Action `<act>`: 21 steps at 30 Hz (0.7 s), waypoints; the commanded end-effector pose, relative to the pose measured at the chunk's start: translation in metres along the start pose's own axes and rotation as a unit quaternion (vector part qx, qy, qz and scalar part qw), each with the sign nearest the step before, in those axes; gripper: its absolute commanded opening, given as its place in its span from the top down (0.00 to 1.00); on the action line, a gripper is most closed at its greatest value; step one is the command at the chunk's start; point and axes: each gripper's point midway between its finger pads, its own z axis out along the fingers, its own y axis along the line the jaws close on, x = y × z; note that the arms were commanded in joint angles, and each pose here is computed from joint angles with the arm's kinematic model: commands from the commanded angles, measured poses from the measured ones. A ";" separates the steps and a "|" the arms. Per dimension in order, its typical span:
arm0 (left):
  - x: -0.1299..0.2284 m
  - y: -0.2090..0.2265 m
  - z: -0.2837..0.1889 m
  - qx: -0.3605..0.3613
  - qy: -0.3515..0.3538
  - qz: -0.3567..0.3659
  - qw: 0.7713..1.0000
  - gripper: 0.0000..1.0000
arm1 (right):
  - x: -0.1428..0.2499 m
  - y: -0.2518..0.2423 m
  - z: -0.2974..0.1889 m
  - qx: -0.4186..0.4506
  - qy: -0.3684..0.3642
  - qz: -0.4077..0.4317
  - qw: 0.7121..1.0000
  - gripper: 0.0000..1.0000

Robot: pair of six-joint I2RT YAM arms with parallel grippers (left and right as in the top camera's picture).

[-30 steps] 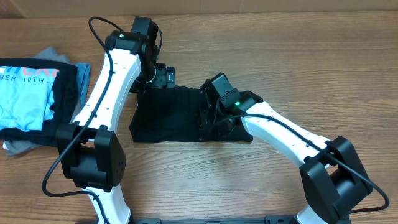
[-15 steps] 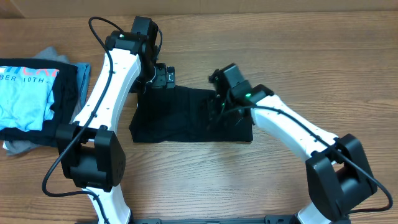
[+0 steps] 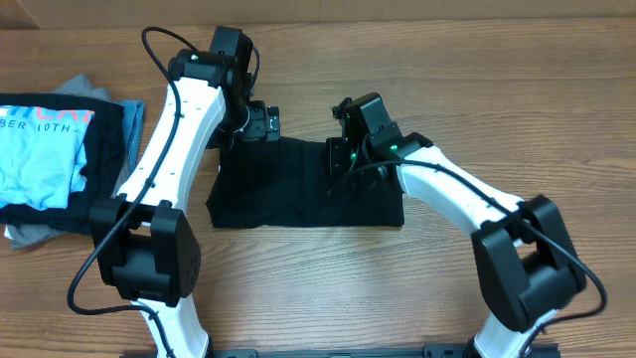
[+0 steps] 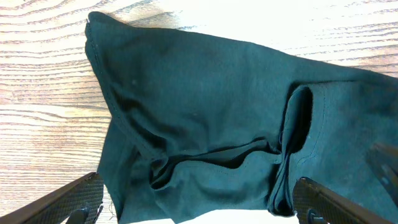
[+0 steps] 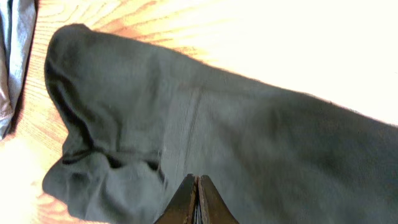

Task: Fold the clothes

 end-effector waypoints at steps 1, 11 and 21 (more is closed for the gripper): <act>-0.002 -0.001 0.001 0.005 0.001 0.001 1.000 0.00 | 0.000 -0.003 0.023 -0.004 0.006 0.002 1.000 0.96; -0.002 -0.001 0.001 0.005 0.001 0.001 1.000 0.00 | 0.022 -0.020 0.061 -0.003 0.039 0.007 0.999 0.96; -0.002 -0.001 0.001 0.005 0.001 0.001 1.000 0.00 | -0.015 0.024 0.008 -0.119 0.005 -0.002 0.993 0.96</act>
